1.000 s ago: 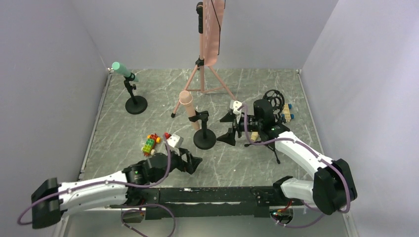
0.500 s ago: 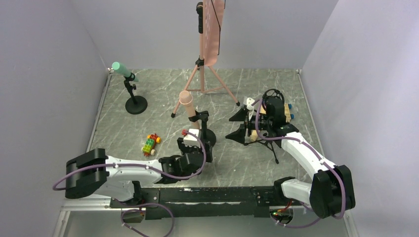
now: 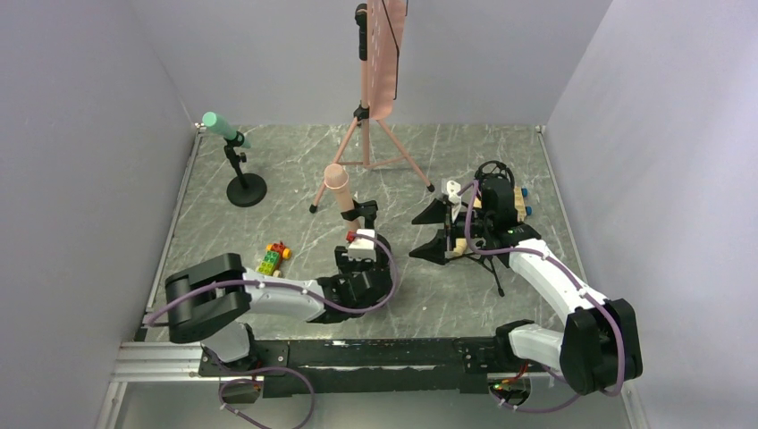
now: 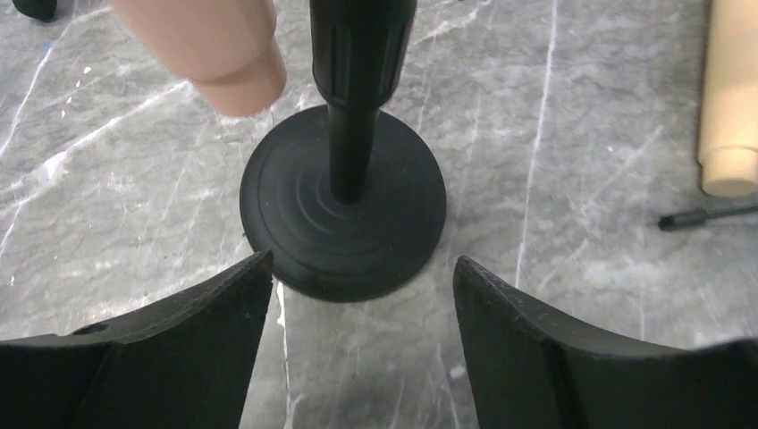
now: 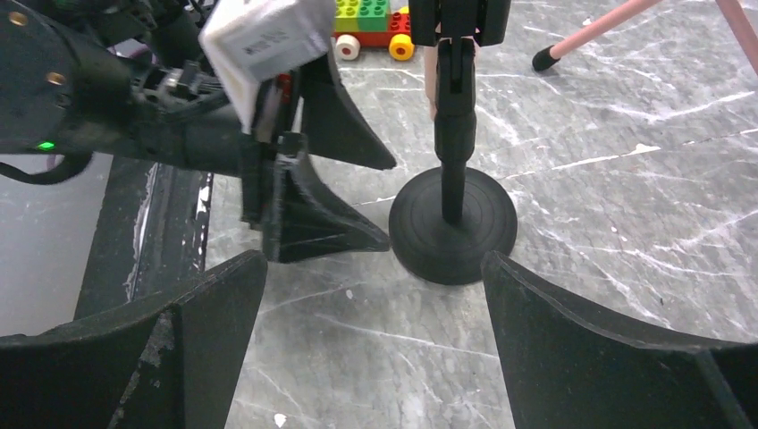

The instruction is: Attach the microphones to the stand

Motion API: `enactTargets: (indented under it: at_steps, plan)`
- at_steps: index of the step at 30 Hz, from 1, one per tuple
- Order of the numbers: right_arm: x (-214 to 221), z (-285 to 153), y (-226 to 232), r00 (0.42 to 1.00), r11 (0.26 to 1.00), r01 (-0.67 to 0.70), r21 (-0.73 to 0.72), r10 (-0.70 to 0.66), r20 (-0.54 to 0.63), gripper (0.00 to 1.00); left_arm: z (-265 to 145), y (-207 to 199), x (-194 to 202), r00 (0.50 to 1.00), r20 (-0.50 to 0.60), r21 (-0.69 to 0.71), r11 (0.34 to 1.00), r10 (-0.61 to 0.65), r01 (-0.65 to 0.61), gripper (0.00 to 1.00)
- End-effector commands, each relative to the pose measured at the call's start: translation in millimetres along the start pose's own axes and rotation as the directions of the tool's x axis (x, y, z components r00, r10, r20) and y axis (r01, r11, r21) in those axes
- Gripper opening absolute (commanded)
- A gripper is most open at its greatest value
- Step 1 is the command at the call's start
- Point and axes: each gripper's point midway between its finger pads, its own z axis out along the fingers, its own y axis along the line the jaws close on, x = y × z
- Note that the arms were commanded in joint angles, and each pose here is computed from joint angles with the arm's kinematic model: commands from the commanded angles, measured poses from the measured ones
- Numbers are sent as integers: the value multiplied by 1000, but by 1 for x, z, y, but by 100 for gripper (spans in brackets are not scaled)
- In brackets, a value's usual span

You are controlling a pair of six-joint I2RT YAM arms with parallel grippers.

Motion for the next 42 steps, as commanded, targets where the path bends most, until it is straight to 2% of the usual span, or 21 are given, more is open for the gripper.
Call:
enactTargets:
  at_steps: [1,3,10,14,21,26,31,35,42]
  plan:
    - [-4,0,6,999,998,29,-53,-28,18,95,21,-13,-24,993,68,-23,995,-100,102,74]
    - [-4,0,6,1000,998,24,-59,-23,18,95,30,-19,-27,992,78,-21,995,-100,102,67]
    - [-4,0,7,999,998,29,-62,-27,21,95,53,-22,-23,993,61,-80,991,-103,108,57]
    - [-4,0,7,1000,998,22,-64,-21,19,95,62,-16,-20,994,58,-107,989,-98,103,42]
    - [-3,0,7,1000,998,21,-66,-19,21,95,59,-1,-19,998,57,-111,994,-4,11,22]
    - [-2,0,8,1000,997,20,-70,-19,20,95,49,16,-13,994,44,-73,993,100,-96,14]
    - [-1,1,8,1000,997,15,-75,-14,18,95,36,32,-4,985,20,-39,985,169,-168,15]
    - [1,1,9,1000,997,18,-81,-16,16,95,27,37,-2,982,4,1,982,190,-190,21]
    - [11,7,17,999,991,44,-125,-46,-14,95,1,49,-2,976,-71,58,978,204,-200,60]
